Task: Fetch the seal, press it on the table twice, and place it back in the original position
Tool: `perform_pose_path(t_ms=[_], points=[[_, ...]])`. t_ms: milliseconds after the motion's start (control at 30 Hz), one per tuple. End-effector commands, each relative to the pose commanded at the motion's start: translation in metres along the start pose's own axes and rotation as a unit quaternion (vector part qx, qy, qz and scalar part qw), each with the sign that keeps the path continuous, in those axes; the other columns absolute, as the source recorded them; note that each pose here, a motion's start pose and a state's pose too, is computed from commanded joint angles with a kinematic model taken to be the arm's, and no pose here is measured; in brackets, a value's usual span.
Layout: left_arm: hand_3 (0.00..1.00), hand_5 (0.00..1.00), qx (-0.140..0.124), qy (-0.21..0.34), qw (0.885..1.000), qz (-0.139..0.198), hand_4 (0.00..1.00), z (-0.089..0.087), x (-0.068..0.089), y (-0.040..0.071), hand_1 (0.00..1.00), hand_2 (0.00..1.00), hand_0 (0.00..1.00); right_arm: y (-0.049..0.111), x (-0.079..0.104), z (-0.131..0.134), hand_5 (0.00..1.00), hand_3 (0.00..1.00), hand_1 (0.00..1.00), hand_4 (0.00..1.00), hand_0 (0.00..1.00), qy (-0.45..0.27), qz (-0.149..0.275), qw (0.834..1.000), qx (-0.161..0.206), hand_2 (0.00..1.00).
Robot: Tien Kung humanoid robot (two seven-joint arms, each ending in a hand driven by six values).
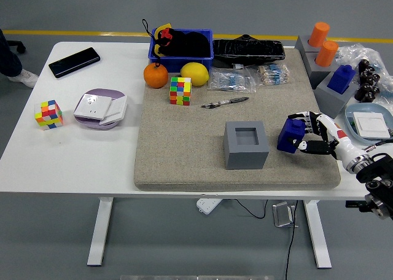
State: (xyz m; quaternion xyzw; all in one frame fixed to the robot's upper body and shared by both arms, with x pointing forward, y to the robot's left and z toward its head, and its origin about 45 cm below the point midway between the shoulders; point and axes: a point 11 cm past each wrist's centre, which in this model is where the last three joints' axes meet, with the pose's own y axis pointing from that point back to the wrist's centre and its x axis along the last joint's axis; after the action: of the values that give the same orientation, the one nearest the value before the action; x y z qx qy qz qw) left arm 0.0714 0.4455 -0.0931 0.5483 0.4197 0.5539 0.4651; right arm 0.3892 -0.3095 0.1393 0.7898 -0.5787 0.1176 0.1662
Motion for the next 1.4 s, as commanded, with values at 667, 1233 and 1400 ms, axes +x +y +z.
perform_pose_path(t_ms=[667,1233,1400], points=[[0.745,0.308,0.003,-0.002,1.0,0.003,0.676,-0.003,0.003,0.0,0.696,0.687,0.736,0.001,-0.02,-0.099,0.002,0.493,0.475,0.626,0.573,-0.02,-0.052,0.99,0.127,0.473],[0.746,0.308,0.004,0.0,1.0,-0.001,0.676,-0.004,0.0,0.0,0.696,0.687,0.736,0.0,-0.061,-0.084,0.002,0.496,0.474,0.628,0.572,-0.033,-0.104,0.989,0.101,0.472],[0.746,0.308,0.004,0.0,1.0,-0.002,0.677,-0.005,-0.001,-0.001,0.696,0.687,0.736,-0.004,-0.064,-0.083,0.002,0.493,0.474,0.629,0.568,-0.031,-0.11,0.988,0.1,0.471]])
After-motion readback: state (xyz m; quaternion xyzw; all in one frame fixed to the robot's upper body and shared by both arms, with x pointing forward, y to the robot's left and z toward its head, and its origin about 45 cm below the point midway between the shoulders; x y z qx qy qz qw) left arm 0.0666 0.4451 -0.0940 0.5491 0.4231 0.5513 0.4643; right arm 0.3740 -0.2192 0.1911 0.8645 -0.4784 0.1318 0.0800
